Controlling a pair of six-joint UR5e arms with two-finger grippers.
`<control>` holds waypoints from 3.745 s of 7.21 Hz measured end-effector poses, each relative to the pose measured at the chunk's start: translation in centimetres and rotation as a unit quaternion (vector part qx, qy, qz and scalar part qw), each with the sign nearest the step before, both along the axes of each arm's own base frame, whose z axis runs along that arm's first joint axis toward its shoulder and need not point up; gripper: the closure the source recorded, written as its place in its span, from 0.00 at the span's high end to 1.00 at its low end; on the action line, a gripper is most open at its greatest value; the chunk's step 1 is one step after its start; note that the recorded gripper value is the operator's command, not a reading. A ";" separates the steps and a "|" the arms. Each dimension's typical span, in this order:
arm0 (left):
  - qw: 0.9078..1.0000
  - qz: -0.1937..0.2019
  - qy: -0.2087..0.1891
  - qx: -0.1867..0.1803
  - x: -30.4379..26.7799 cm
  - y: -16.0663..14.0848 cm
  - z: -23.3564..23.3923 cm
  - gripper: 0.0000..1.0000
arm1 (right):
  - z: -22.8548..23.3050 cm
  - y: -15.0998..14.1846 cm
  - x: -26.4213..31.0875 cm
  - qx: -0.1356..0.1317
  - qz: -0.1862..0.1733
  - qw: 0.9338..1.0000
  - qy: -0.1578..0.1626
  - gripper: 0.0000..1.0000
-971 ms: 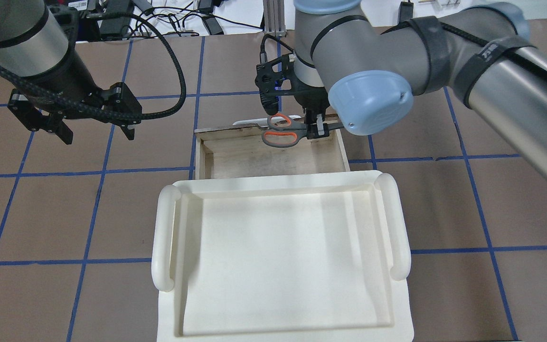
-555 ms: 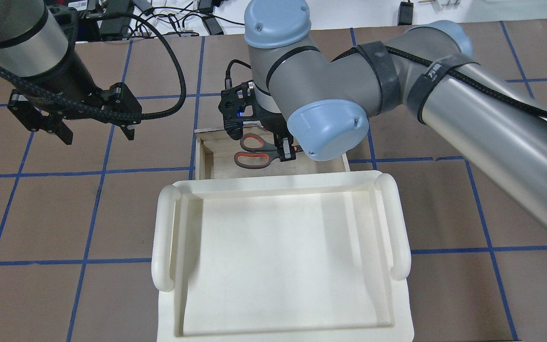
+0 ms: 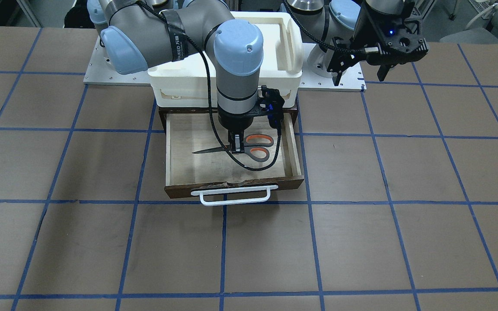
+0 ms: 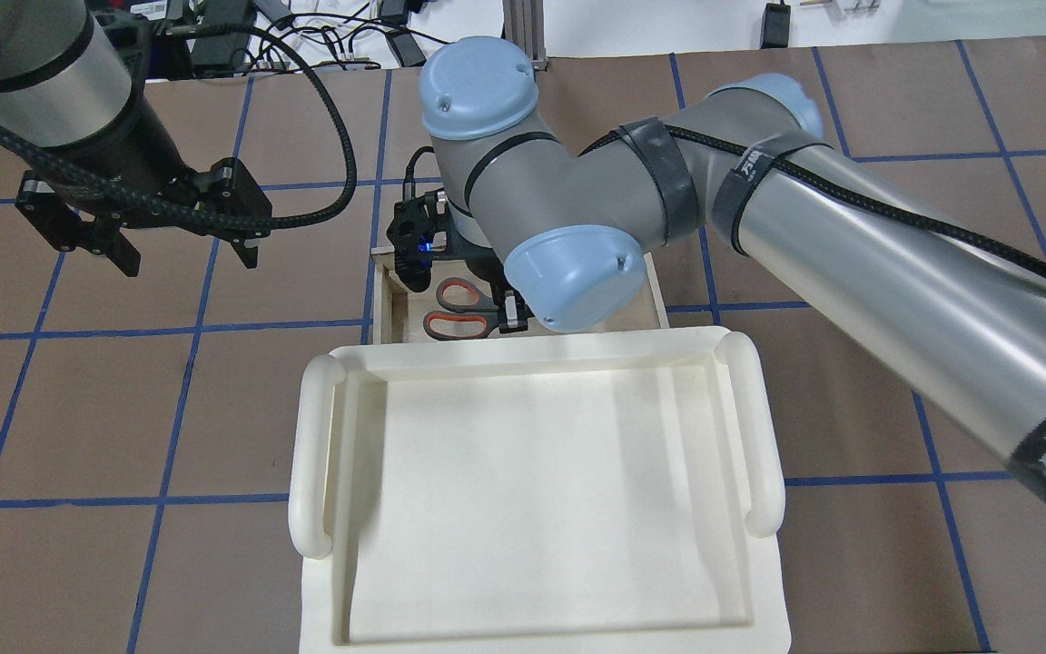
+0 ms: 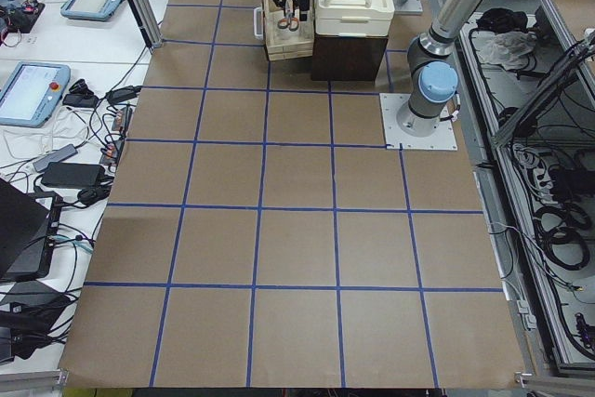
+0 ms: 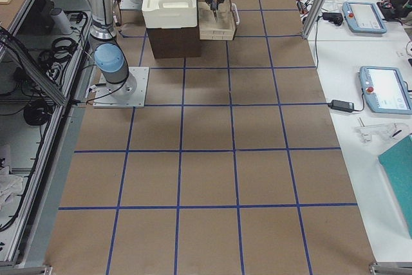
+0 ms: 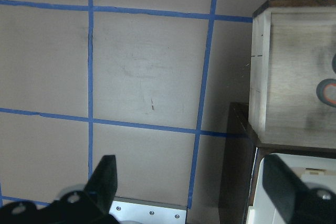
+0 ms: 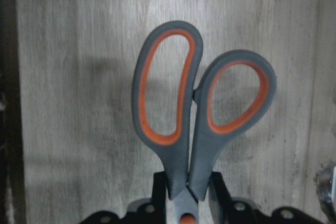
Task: Put scissors in drawer and close it
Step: 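Lower the scissors into the drawer and open the right gripper, then raise the right gripper out of the drawer and withdraw it, then reach the left gripper across to the drawer front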
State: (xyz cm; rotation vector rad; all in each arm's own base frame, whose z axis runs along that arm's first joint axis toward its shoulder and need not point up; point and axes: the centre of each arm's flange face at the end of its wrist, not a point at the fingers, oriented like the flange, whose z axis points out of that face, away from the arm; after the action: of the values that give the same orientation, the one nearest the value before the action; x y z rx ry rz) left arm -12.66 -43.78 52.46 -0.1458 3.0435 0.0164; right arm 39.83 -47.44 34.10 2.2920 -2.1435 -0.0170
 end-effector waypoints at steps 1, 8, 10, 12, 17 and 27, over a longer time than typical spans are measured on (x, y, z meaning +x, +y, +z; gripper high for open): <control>1.000 0.000 0.000 0.000 0.0 0.0 0.0 1.00 | 0.0 0.2 0.4 -0.004 -0.015 1.000 -0.001 1.00; 1.000 0.000 -0.001 0.000 0.0 0.0 0.0 1.00 | 8.5 -2.8 -9.5 -0.057 -0.373 0.925 -0.043 1.00; 1.000 0.001 0.000 0.000 0.0 0.0 0.0 1.00 | 11.1 -3.4 -14.3 -0.062 -0.509 0.857 -0.052 1.00; 1.000 0.001 0.000 0.001 0.0 0.0 -0.1 1.00 | 12.1 -3.0 -16.4 -0.052 -0.595 0.800 -0.048 1.00; 0.999 0.035 0.004 -0.024 -0.5 -2.8 -1.4 1.00 | 14.3 -2.7 -20.5 -0.057 -0.663 0.744 -0.054 1.00; 0.986 0.068 0.046 -0.144 -18.7 -21.1 -18.7 1.00 | 14.8 -3.1 -24.6 -0.053 -0.690 0.720 -0.045 1.00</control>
State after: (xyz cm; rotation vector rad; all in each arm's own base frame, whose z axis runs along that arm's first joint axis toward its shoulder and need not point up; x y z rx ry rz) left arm -31.38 -64.85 33.72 -0.3848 3.1036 -0.4208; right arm 15.21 -50.56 48.86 0.1717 -3.1189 0.2013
